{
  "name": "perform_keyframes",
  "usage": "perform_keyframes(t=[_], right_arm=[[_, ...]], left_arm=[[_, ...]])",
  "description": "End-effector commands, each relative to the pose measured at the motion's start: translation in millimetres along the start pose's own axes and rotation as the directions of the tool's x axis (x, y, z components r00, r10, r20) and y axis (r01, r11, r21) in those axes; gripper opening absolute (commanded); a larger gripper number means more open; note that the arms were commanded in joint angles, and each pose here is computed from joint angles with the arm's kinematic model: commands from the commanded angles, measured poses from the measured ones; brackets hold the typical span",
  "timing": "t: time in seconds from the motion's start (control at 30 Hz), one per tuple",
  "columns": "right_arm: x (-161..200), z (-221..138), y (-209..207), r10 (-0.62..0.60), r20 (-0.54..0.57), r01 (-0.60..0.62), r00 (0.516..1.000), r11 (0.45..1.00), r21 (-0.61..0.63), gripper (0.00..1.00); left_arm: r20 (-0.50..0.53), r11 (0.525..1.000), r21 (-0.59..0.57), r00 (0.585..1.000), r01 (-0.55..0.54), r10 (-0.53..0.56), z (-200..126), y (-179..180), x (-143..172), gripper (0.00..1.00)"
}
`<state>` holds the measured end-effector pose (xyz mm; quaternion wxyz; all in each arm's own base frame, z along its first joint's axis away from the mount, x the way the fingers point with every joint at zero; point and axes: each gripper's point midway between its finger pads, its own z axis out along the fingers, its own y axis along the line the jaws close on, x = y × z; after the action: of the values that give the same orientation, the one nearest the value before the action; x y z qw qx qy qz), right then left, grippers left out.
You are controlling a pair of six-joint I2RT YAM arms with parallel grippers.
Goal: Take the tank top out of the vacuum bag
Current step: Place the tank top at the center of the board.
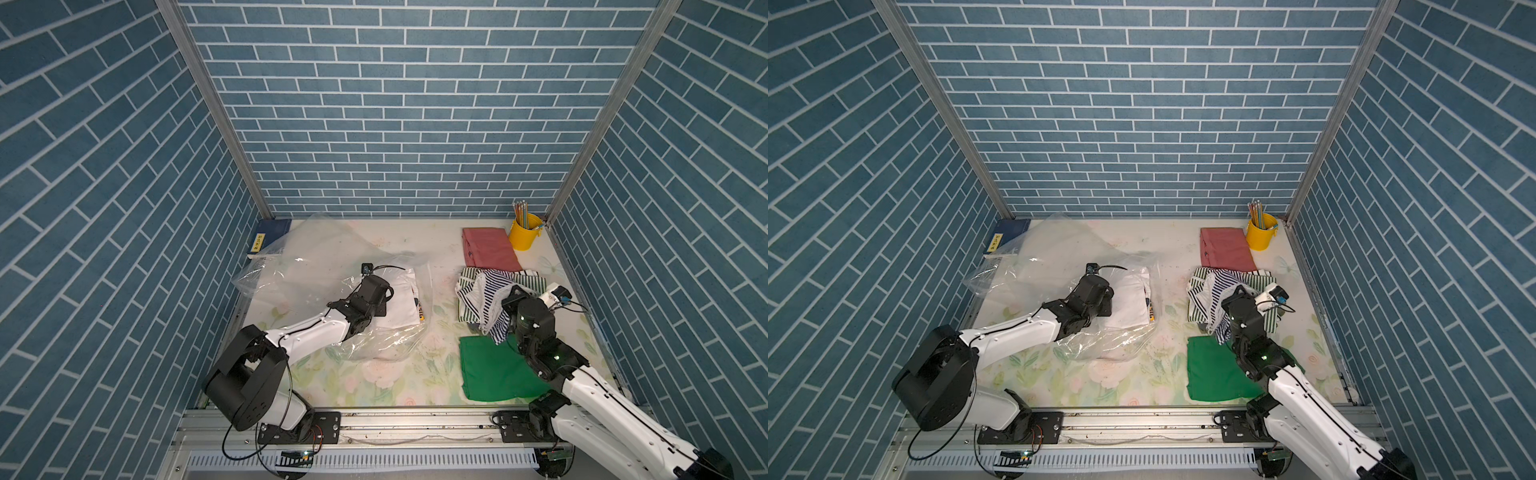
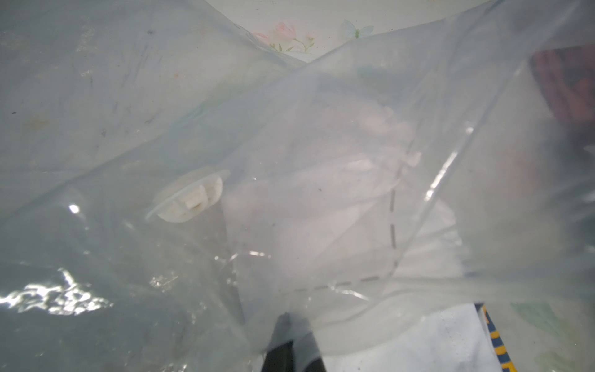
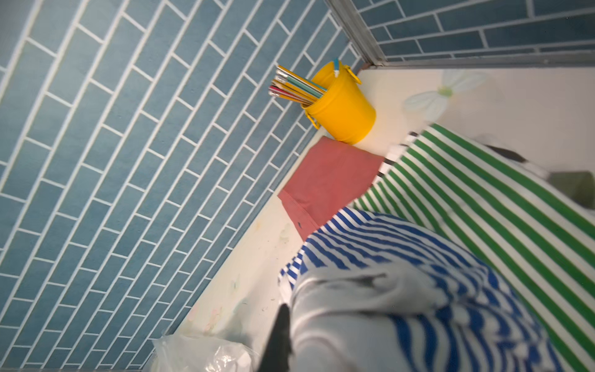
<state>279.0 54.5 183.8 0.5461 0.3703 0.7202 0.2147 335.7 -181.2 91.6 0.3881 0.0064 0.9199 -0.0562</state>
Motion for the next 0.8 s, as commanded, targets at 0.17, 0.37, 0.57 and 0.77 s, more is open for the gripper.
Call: perform_keyframes(t=[0.17,0.37,0.57,0.77], right_arm=[[25,-21,-57,-0.123,-0.176,0.151,0.977,0.975,0.16,0.78],[45,-40,-82,-0.15,-0.321,0.222,0.935,0.955,0.199,0.85],[56,-51,-73,-0.176,-0.406,0.242,0.897,0.963,0.118,0.86],[86,-36,-50,-0.277,-0.48,0.289,0.833,0.956,-0.051,0.81]], left_arm=[[0.007,1.0,0.024,1.0,0.005,-0.006,2,-5,-6,0.0],[0.012,0.999,0.037,1.0,0.015,-0.015,0,-6,-6,0.0],[0.024,0.999,0.049,1.0,0.02,-0.021,-2,-7,-7,0.0],[0.013,0.998,0.058,1.0,0.016,-0.016,2,-9,-4,0.0]])
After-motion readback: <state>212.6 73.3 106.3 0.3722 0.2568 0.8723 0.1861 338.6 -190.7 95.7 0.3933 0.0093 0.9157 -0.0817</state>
